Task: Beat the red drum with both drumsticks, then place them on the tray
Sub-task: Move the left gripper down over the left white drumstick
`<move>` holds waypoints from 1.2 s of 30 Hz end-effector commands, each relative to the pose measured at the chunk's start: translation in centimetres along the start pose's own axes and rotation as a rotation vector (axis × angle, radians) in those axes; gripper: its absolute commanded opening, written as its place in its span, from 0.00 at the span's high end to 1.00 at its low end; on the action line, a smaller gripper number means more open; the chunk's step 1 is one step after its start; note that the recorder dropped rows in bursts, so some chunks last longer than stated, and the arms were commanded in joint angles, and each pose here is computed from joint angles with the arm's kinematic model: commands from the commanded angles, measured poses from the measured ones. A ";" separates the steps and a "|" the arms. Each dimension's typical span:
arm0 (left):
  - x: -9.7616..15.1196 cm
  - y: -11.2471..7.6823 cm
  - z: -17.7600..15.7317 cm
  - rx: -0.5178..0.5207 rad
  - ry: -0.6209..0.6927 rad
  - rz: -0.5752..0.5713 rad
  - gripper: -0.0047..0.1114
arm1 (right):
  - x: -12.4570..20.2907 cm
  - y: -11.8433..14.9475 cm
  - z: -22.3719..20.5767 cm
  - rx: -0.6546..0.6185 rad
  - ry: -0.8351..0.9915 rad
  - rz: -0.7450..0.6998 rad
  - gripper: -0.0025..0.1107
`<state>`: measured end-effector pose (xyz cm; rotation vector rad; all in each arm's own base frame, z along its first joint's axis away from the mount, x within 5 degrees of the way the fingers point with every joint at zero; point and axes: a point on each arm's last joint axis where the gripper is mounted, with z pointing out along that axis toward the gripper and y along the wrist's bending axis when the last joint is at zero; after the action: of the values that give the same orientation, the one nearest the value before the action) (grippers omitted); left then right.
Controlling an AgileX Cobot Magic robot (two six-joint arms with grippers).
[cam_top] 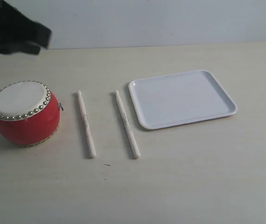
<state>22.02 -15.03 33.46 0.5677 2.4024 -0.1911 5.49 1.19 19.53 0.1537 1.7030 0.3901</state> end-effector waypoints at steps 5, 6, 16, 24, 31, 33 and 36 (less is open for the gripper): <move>2.0 -4.1 10.0 -0.057 0.275 -0.011 0.96 | 0.4 -0.1 0.0 0.006 0.027 -0.002 0.98; 2.1 -4.1 10.9 -0.066 0.298 -0.011 0.96 | 0.4 -0.1 0.0 0.006 0.032 -0.002 0.98; 2.0 -3.3 15.3 -0.037 0.247 -0.194 0.96 | 0.4 -0.1 0.0 0.006 0.034 -0.002 0.98; 2.4 -2.2 17.0 -0.018 0.278 -0.327 0.71 | 0.5 -0.1 0.0 0.006 0.035 -0.002 0.98; 3.1 -2.6 19.5 -0.022 0.324 -0.344 0.62 | 0.5 -0.1 0.0 0.006 0.036 -0.002 0.98; 3.1 -2.6 20.2 -0.025 0.332 -0.345 0.63 | 0.5 -0.1 0.0 0.006 0.038 0.000 0.98; 2.9 -2.8 20.9 -0.025 0.333 -0.345 0.62 | 0.5 -0.1 0.0 0.005 0.039 0.003 0.98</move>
<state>30.12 -21.86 15.49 0.2039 2.8184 -0.2067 5.42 1.30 19.20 0.1498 1.7418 0.3969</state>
